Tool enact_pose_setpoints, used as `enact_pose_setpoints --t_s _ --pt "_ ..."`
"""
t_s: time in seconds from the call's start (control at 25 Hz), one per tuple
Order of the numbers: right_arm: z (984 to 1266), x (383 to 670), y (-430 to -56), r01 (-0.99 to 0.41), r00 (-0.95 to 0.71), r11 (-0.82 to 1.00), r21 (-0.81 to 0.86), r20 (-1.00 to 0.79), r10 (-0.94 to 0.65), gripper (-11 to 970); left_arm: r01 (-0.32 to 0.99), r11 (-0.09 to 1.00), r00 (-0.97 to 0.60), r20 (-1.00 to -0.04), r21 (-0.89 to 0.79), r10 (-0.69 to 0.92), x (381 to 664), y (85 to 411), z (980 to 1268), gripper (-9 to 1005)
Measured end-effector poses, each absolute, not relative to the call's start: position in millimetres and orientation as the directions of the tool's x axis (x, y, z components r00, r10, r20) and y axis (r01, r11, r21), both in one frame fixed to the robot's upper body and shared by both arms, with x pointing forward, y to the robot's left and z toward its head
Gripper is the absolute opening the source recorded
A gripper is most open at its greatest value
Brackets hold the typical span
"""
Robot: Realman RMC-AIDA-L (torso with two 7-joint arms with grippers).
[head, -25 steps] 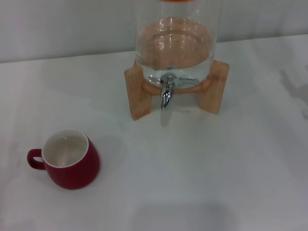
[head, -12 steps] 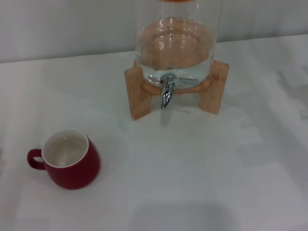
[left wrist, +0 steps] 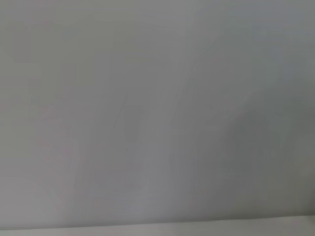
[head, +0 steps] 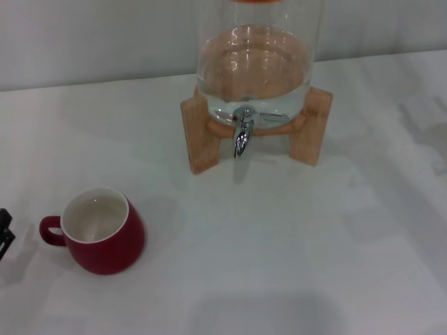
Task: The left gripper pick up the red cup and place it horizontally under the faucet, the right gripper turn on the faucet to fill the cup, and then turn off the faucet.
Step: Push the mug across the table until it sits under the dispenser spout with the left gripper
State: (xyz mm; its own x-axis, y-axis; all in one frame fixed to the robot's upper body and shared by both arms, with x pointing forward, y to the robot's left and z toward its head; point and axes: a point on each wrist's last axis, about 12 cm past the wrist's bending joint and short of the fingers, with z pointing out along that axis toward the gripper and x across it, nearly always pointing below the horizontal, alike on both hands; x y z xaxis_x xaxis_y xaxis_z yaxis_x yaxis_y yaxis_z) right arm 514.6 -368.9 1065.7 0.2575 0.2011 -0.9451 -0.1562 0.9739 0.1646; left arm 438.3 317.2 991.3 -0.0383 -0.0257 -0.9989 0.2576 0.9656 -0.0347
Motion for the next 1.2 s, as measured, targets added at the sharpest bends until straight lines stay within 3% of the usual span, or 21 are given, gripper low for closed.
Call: enact_pose_setpoints --t_s 1.2 --pt "1062.1 510.7 -369.0 -0.153 0.247 0.973 0.172 -0.947 0.206 833 0.345 0.939 -0.061 -0.998 -0.011 0.01 433.2 300.2 985.6 872"
